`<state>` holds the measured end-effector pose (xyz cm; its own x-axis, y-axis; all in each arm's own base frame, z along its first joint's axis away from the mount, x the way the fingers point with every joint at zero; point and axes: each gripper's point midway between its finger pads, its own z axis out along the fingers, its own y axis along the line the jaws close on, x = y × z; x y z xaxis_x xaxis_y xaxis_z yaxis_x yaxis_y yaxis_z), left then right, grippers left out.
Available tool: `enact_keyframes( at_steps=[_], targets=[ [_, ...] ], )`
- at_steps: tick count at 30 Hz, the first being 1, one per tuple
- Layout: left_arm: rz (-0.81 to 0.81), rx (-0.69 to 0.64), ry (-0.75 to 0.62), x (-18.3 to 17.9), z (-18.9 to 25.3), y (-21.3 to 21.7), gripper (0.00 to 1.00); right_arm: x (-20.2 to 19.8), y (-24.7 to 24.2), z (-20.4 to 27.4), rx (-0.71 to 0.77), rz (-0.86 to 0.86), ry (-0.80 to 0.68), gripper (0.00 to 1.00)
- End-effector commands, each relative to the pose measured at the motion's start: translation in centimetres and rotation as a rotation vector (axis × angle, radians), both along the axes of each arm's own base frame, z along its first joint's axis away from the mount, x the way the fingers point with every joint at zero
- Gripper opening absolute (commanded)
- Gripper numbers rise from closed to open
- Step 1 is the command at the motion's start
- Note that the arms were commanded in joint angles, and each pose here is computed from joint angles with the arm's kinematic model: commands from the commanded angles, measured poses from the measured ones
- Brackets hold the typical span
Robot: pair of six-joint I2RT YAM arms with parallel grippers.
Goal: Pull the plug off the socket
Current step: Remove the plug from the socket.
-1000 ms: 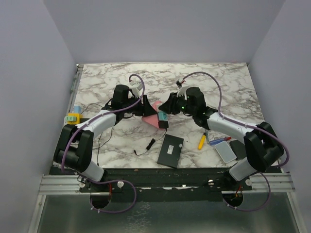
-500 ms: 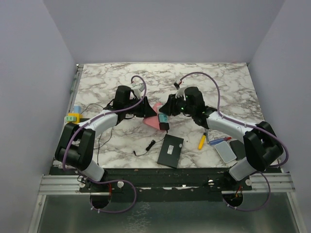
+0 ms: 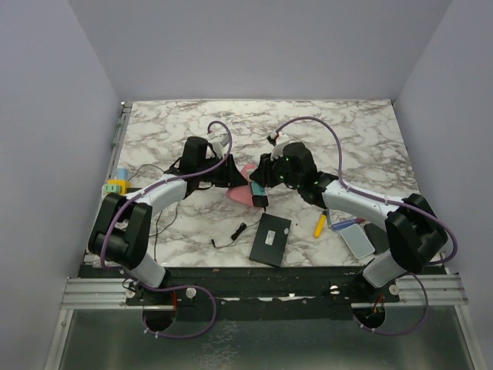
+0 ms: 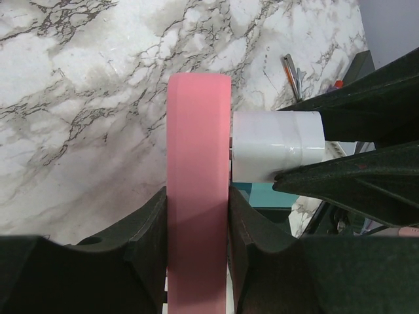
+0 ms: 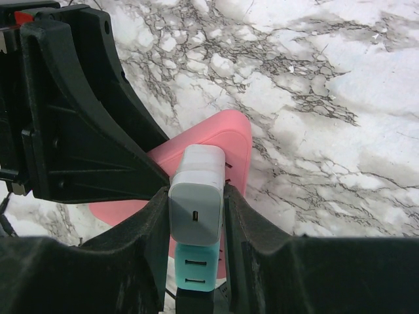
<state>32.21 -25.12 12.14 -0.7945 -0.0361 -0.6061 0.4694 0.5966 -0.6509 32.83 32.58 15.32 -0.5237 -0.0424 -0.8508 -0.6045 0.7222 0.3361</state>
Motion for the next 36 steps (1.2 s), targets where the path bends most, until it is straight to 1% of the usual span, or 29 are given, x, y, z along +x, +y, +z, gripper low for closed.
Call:
enact_keyframes(
  at_steps=[1, 8, 15, 23, 31, 36],
  targets=[
    [-0.001, 0.004, -0.036, 0.6, 0.3, -0.3, 0.00, 0.0, 1.4, 2.2, 0.032, 0.020, -0.048, 0.00],
    [-0.006, 0.013, -0.046, 0.5, 0.3, -0.1, 0.00, -0.6, 1.7, 2.8, 0.070, 0.031, -0.030, 0.00],
    [-0.012, 0.024, -0.068, 0.5, 0.4, 0.0, 0.00, -1.0, 1.6, 3.6, 0.109, 0.080, -0.019, 0.00],
    [-0.035, 0.035, -0.086, 0.1, 0.5, -0.3, 0.00, -0.5, 0.3, 3.3, 0.224, 0.156, 0.089, 0.00],
    [-0.038, 0.048, -0.090, 0.1, 0.4, -0.3, 0.00, -0.3, 0.1, 2.6, 0.190, 0.167, 0.091, 0.00],
    [-0.012, 0.074, -0.081, 0.4, -0.1, 0.0, 0.00, 0.2, -0.5, 2.3, 0.166, 0.102, 0.079, 0.00]
  ],
)
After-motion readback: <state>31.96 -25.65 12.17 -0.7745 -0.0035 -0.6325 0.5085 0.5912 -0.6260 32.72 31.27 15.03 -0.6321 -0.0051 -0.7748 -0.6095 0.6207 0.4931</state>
